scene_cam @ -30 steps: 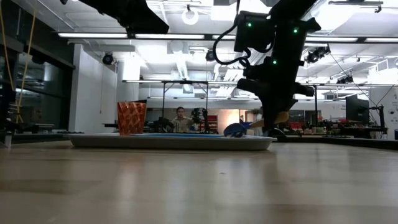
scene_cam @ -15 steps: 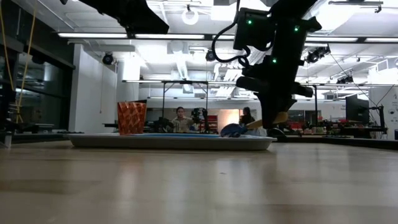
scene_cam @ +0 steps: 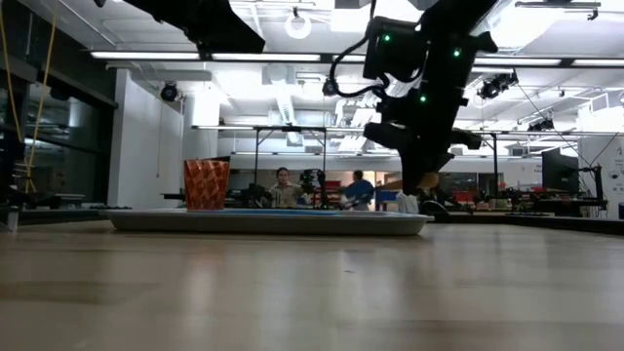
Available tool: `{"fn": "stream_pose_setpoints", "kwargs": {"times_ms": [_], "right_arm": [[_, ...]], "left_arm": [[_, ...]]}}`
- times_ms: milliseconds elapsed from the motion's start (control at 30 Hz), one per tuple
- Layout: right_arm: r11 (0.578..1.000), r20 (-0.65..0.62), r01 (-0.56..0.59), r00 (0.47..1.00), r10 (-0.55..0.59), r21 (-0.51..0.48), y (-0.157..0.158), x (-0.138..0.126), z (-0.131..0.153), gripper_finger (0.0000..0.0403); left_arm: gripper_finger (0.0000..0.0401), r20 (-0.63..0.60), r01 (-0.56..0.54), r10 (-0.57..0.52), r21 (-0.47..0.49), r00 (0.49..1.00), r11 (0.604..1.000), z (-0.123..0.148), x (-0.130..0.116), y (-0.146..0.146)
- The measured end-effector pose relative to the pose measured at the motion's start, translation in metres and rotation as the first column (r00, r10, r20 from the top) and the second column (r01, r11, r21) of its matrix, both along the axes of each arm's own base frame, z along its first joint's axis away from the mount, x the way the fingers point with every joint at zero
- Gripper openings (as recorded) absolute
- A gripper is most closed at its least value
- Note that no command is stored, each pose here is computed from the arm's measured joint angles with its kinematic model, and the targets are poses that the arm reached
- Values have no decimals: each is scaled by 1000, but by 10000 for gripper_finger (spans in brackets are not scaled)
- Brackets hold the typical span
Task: Pick and place plate/cup/fork/spoon on tray
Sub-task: Put the yellow spoon on the gray serving tray to the right of the blue plate
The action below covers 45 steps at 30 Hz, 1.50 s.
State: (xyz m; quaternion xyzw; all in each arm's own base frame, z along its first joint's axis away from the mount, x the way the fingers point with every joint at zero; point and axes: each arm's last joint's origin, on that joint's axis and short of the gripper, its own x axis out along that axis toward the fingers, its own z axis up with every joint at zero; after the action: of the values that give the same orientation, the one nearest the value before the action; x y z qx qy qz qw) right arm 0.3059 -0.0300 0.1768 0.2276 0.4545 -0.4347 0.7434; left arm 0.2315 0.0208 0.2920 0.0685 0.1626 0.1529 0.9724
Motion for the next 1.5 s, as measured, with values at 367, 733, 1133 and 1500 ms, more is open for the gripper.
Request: {"fn": "stream_pose_setpoints", "kwargs": {"times_ms": [367, 733, 1133, 1500], "right_arm": [[998, 376, -52, 926, 38, 26, -21, -12, -26, 10], [984, 706, 19, 694, -140, 176, -16, -26, -57, 10], [965, 720, 166, 644, -260, 201, -11, -27, -59, 16], [942, 684, 240, 648, -334, 233, -11, -31, -64, 21]], "left_arm": [[115, -51, -5, 4, -24, 999, 1000, -5, -2, -1], [115, -18, -3, 3, -26, 1000, 1000, -2, -1, -1], [115, -19, -3, 2, -24, 1000, 1000, -2, -1, -1], [115, -19, -2, 2, -23, 1000, 1000, -2, -1, -1]]}}
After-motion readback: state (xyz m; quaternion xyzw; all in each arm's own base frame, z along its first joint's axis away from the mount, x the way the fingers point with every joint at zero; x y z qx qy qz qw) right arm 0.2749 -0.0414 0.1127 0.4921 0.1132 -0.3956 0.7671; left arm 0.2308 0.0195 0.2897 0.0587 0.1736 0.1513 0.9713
